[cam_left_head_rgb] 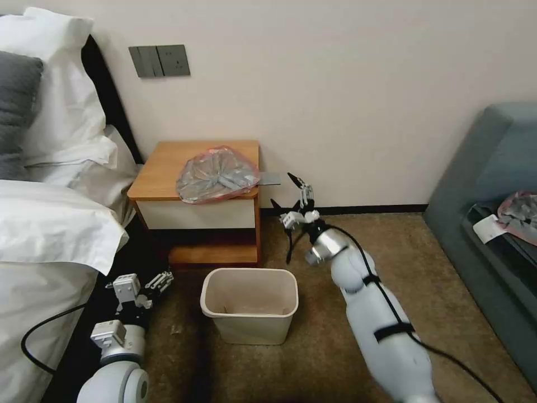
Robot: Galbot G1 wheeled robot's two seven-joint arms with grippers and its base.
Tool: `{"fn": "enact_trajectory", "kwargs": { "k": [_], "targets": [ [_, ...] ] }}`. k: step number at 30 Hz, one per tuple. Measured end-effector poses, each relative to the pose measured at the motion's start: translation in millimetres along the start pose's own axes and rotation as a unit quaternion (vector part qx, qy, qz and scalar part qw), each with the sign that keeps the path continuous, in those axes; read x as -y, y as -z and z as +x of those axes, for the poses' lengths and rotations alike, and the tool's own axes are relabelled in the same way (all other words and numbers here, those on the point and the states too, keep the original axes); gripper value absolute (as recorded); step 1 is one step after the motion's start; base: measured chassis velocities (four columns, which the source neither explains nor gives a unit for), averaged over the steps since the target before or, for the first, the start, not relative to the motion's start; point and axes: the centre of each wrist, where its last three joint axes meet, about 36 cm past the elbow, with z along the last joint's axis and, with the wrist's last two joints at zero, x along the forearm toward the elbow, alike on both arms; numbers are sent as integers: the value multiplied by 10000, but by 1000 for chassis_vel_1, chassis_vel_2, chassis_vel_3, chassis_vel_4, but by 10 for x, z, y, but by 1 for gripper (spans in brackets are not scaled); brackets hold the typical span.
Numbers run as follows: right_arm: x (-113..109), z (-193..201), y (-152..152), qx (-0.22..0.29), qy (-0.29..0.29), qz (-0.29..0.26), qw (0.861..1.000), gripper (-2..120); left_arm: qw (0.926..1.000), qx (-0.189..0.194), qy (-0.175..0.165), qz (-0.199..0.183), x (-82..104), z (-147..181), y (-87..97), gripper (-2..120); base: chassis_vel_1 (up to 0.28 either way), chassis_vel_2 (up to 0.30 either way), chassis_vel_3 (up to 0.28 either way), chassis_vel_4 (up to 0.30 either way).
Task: Pick up the garbage bag from the table and place it over the trash can.
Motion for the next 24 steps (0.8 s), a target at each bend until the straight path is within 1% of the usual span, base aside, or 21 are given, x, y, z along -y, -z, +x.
{"fn": "enact_trajectory", "kwargs": {
  "k": [2,3,6,15,23,24],
  "targets": [
    [21,-149,-47,27,15,53,10000,100,10000,-2,23,10,-1,0,-5,100,0,0,0,0],
    [21,-149,-47,27,15,53,10000,100,10000,-2,23,10,-1,0,-5,100,0,0,0,0],
    [6,-341,-170,10,130,89,9999,100,10000,-14,50,-76,-12,15,-15,100,0,0,0,0],
    [-65,-372,-312,-88,352,100,9993,100,9999,34,90,-94,-26,14,17,100,0,0,0,0],
    [-90,-412,-321,-53,451,128,9989,100,9999,29,87,-69,12,23,4,100,0,0,0,0],
    [-99,-426,-326,-56,467,124,9988,97,9999,28,84,-71,15,26,2,100,0,0,0,0]
  ]
}}
